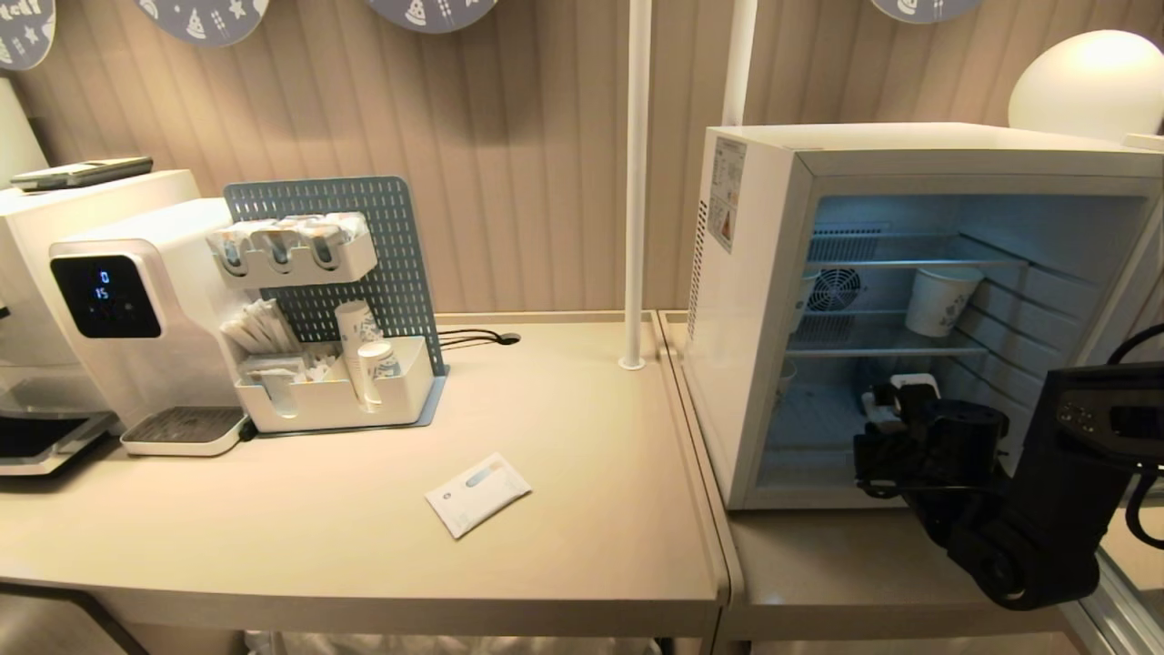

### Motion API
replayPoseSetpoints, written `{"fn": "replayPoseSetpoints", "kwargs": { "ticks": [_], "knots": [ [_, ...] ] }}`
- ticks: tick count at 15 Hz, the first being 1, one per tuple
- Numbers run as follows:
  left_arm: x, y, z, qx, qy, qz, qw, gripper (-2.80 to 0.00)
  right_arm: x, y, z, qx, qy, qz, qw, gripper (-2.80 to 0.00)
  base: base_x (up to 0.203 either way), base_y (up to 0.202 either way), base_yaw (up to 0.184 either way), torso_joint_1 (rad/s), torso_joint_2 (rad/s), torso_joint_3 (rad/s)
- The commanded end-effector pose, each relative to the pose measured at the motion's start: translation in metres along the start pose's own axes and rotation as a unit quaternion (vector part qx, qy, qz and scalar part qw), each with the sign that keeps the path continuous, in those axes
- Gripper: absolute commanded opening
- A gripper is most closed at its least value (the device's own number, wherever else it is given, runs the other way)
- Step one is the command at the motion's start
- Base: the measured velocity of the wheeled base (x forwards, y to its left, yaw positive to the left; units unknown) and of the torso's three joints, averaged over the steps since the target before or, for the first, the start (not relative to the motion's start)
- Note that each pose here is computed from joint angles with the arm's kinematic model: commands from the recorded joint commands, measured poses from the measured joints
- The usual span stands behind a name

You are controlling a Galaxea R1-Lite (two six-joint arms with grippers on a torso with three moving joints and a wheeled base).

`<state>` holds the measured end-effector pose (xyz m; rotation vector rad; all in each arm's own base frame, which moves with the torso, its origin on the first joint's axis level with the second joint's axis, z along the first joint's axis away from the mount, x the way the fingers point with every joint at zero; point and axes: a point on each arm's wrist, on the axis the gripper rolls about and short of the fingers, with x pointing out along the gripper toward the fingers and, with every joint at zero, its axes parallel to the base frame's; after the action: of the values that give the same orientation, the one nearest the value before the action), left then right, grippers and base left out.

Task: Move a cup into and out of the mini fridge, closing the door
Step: Put the yoghurt in the freezer

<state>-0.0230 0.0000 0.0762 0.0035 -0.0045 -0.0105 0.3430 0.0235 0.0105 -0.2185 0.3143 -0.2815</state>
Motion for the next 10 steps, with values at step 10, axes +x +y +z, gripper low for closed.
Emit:
{"fn": "replayPoseSetpoints", "kwargs": {
  "ticks": [10],
  "knots": [
    [0.0,0.0,0.0,0.001,0.001,0.001,1.0,-2.8,0.001,0.023,0.0,0.04,-0.036,0.03,0.998,-2.8,0.0,0.0,0.0,0.0,0.0,0.0]
  ]
}}
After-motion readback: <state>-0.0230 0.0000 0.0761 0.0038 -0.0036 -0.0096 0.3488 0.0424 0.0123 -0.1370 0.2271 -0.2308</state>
